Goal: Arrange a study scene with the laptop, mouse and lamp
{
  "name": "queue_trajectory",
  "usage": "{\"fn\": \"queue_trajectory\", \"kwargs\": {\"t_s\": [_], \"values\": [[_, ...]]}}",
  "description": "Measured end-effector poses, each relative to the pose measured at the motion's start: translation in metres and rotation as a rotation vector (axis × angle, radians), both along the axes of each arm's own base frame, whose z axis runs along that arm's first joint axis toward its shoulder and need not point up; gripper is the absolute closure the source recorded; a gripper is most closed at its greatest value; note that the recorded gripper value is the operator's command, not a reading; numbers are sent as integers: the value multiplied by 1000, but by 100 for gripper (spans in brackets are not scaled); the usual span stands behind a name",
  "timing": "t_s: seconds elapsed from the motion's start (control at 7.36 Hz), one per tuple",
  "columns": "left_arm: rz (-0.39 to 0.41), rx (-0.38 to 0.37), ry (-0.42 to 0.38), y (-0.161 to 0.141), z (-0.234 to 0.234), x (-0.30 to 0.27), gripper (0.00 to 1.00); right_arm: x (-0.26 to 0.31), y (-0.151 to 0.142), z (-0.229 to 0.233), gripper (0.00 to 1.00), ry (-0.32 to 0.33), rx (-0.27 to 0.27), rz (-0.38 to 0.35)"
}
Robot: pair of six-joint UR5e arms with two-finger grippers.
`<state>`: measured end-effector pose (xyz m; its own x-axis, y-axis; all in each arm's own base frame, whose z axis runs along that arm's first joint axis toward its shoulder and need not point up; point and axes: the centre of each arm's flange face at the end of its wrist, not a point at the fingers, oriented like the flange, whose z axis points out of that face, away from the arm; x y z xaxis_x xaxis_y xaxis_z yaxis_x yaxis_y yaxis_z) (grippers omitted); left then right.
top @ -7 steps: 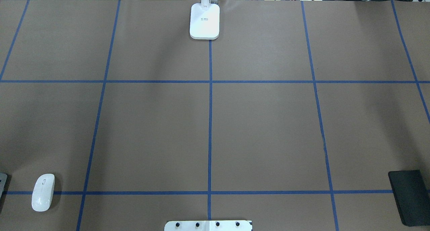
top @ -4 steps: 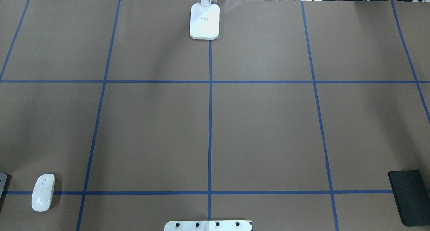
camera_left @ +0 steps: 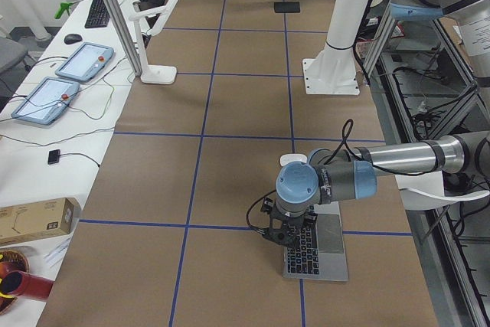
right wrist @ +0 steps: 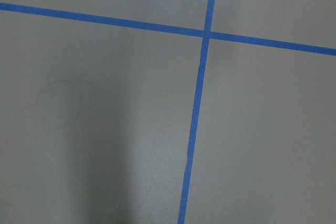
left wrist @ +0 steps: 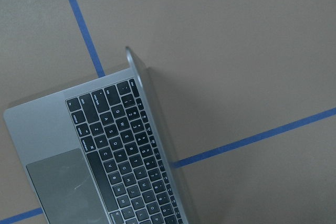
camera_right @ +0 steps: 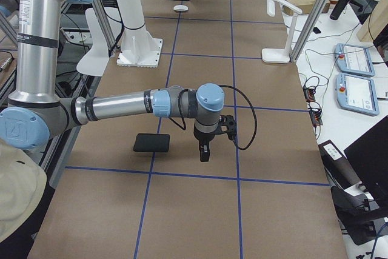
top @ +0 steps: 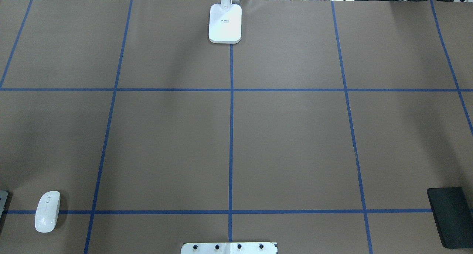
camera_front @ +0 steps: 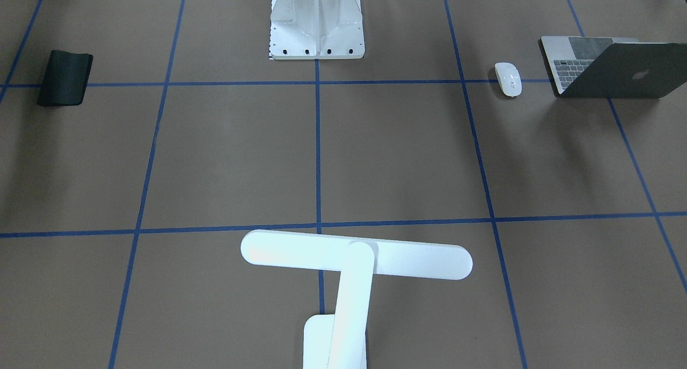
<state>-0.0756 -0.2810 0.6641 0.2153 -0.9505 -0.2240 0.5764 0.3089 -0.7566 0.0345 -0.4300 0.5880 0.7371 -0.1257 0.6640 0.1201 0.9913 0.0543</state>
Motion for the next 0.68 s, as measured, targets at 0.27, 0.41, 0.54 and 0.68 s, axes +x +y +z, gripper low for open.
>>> {"fn": "queue_trajectory", "kwargs": {"t_s": [0.27, 0.41, 0.54, 0.68], "values": [[0, -10, 25, 2, 4, 2, 0, 0, 1, 1, 0, -2, 0, -2], [0, -15, 41, 3, 7, 4, 0, 0, 1, 1, 0, -2, 0, -2], [0, -17, 60, 4, 13, 6, 0, 0, 1, 1, 0, -2, 0, -2], [-1, -15, 79, 5, 24, 8, 0, 0, 1, 1, 0, -3, 1, -3]]}}
